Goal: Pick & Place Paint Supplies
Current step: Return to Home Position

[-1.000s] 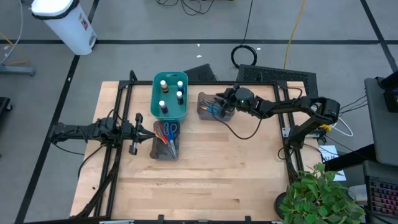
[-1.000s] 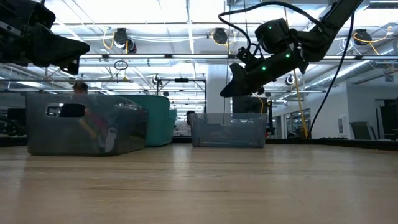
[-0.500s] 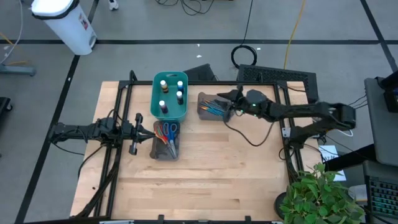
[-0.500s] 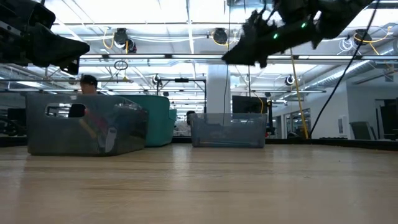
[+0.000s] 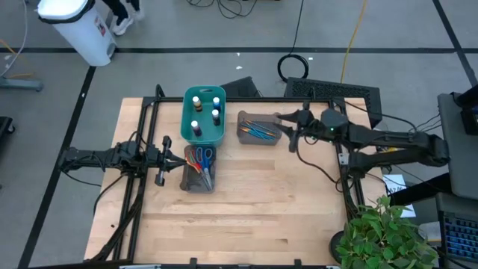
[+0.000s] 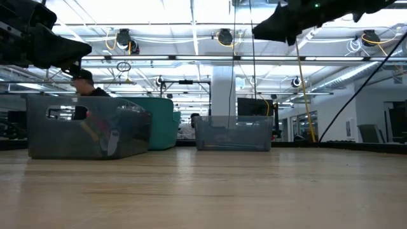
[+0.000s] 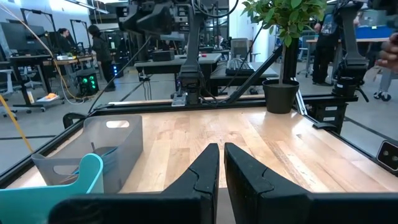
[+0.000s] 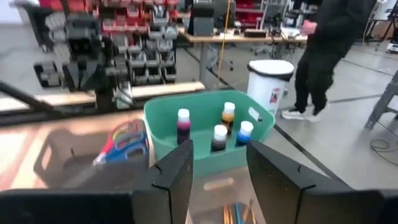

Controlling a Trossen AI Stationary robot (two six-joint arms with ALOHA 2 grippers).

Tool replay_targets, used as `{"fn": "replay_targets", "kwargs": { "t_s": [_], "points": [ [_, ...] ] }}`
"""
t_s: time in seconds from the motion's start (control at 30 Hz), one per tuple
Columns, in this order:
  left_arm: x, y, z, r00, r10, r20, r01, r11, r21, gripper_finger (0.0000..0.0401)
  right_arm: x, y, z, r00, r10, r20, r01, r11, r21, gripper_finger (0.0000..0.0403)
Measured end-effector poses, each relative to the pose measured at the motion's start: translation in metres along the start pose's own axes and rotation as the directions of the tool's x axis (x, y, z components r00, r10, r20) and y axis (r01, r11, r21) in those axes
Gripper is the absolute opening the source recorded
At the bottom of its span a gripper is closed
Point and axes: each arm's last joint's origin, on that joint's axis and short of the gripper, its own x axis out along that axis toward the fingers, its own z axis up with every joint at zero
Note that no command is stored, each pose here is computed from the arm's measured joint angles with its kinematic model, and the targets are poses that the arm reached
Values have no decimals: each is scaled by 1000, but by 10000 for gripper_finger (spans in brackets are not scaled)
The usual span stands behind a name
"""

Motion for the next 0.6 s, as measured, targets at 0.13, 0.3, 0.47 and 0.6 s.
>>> {"fn": "replay_targets", "kwargs": {
  "t_s": [0.13, 0.3, 0.47, 0.6],
  "points": [
    [0, 0, 0, 1000, 0, 0, 0, 1000, 0, 33, -13, -2, -2, 998, 0, -56, -2, 999, -48, 141],
    [0, 0, 0, 1000, 0, 0, 0, 1000, 0, 33, -28, -4, -7, 989, 1, -147, -17, 994, -108, 141],
    [0, 0, 0, 1000, 0, 0, 0, 1000, 0, 33, -36, -5, -14, 975, 1, -224, -33, 990, -140, 140],
    [0, 0, 0, 1000, -1, 1, 1, 1000, 0, 33, -35, -4, -15, 977, 1, -212, -29, 991, -130, 138]
  ]
}}
